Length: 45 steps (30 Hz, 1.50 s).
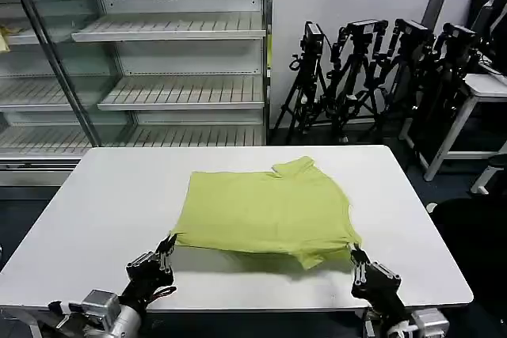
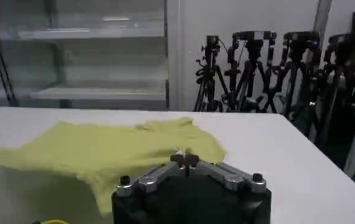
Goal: Fold and organize the clothes.
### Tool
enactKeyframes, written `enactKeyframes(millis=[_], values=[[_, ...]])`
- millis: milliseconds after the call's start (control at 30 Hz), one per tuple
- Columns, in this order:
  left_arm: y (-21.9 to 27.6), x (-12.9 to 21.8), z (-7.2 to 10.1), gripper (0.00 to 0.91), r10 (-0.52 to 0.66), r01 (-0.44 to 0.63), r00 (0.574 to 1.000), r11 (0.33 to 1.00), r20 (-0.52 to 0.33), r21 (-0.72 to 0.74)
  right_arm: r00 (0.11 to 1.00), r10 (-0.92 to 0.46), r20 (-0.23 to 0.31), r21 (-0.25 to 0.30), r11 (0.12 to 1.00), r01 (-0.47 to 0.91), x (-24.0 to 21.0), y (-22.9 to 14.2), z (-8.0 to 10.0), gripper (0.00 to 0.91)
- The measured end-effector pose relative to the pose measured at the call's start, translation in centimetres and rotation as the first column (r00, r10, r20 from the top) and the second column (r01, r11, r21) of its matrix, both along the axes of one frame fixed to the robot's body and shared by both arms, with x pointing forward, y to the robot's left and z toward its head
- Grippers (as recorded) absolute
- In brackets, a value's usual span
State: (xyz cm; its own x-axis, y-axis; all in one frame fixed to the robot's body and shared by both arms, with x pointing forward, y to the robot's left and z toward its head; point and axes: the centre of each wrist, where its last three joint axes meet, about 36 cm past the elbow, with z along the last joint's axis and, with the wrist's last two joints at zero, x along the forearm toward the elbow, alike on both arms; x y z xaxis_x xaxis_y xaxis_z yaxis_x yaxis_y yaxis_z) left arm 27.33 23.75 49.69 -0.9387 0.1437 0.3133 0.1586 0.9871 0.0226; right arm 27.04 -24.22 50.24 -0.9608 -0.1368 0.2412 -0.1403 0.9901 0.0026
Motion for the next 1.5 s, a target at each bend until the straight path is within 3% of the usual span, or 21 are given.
enactKeyframes(millis=[333,600,1433,1467,1500], values=[[0.3,2.8,-1.6,0.03,-0.023,0.024,1.0,0.999,-0.011,0.038,0.999,0.025,0.026,-0.024,0.999,-0.025,5.2,-0.2,-0.7,0.0],[0.3,5.3,-2.7,0.03,-0.028,0.028,1.0,0.998,-0.007,0.062,0.999,0.034,0.017,-0.042,0.999,-0.033,8.1,0.2,-1.7,0.0],[-0.9,10.8,-5.2,0.03,-0.002,-0.002,1.0,0.992,0.03,0.122,1.0,0.016,-0.008,-0.092,0.996,-0.017,10.2,0.9,-3.8,0.0],[-1.0,10.9,-5.4,0.04,-0.002,-0.002,1.0,0.992,0.028,0.125,1.0,0.015,-0.01,-0.094,0.995,-0.016,10.3,0.9,-3.9,0.0],[-1.0,11.0,-5.6,0.312,-0.001,-0.002,1.0,0.992,0.024,0.127,1.0,0.014,-0.012,-0.097,0.995,-0.015,10.3,1.0,-4.0,0.101]])
